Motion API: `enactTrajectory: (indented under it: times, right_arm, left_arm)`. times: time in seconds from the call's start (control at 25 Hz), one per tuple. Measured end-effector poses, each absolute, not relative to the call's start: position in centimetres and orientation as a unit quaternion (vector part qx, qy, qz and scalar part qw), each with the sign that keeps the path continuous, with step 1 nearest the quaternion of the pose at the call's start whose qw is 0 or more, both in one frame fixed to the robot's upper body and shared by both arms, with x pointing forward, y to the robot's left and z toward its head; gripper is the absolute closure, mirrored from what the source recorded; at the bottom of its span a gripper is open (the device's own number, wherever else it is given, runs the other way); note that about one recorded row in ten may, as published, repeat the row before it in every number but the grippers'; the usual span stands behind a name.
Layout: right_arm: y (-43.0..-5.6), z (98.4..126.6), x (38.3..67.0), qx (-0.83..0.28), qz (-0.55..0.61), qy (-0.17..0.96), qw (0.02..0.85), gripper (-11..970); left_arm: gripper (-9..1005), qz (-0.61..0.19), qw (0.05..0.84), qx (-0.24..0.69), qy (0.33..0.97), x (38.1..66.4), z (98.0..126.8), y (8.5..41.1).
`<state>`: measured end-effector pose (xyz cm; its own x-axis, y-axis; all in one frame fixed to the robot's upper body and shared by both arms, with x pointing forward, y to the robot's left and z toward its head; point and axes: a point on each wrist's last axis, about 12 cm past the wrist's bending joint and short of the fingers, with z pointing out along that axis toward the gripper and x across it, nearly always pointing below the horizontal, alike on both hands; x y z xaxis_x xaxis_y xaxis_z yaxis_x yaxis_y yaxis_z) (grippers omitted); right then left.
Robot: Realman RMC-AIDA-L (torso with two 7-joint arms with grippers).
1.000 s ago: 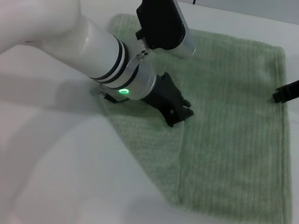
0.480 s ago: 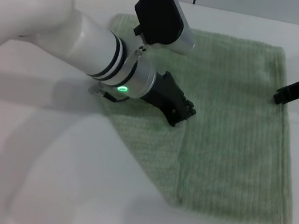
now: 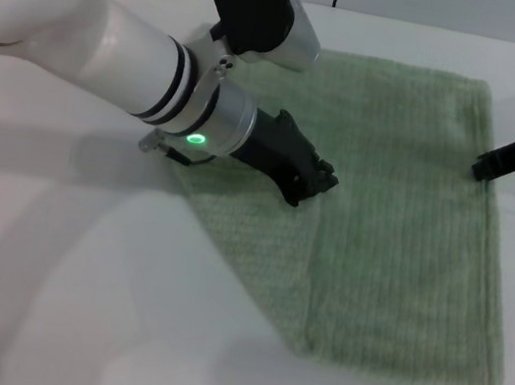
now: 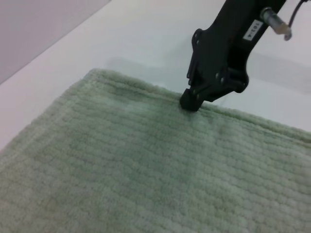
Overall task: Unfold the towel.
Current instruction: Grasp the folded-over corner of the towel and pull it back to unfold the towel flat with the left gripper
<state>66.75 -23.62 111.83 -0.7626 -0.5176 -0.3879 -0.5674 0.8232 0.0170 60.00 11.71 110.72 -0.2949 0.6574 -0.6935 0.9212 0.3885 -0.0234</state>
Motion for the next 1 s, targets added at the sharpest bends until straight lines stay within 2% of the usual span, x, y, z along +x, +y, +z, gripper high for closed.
enactTrajectory:
  times: [0.52, 1.0]
  right_arm:
    - [-23.7, 111.6, 66.7, -0.293, 0.066, 0.936, 0.185, 955]
    - [-23.8, 111.6, 66.7, -0.293, 0.065, 0.936, 0.185, 953]
  left_arm:
    - [924, -0.226, 0.316, 0.501, 0.774, 59.0, 113.2, 15.3]
    - [937, -0.227, 0.301, 0.499, 0.78, 58.8, 113.4, 16.3]
